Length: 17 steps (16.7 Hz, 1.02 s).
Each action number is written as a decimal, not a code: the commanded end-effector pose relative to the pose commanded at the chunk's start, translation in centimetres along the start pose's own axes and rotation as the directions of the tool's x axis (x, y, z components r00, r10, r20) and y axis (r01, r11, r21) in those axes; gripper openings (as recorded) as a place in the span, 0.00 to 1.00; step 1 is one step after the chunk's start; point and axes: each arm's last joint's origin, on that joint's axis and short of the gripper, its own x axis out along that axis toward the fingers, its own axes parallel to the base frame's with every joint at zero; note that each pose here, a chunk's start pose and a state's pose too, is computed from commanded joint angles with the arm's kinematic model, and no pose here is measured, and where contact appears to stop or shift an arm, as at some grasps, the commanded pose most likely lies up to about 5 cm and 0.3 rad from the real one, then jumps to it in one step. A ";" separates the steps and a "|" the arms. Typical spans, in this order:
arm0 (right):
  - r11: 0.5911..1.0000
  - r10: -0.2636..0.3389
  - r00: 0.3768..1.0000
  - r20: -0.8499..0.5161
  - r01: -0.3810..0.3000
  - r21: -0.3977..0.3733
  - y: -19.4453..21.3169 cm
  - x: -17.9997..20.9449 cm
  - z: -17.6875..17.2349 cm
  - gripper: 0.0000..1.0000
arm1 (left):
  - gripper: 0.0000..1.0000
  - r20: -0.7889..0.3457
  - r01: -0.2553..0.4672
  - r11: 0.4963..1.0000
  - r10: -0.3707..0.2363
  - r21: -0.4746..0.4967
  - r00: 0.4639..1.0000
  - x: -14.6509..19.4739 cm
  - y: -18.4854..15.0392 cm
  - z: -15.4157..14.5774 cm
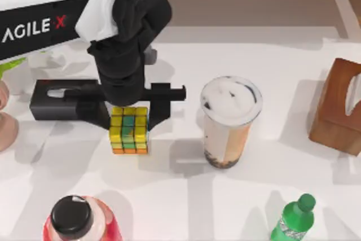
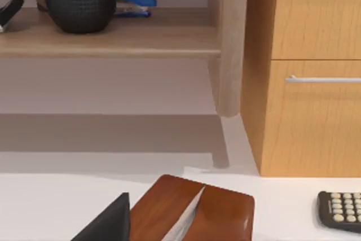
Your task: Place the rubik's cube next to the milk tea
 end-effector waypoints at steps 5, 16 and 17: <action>1.000 0.000 1.000 0.000 0.000 0.000 0.0 0.0 0.0 1.00 | 0.00 0.015 0.001 1.000 -0.001 -0.017 1.000 -0.2 0.5 0.3; 1.000 0.000 1.000 0.000 0.000 0.000 0.0 0.0 0.0 1.00 | 0.00 0.052 0.025 1.000 -0.024 -0.016 0.998 -0.3 0.4 0.4; 1.000 0.000 1.000 0.000 0.000 0.000 0.0 0.0 0.0 1.00 | 0.00 0.047 0.024 1.000 -0.024 -0.011 0.999 0.0 0.2 0.3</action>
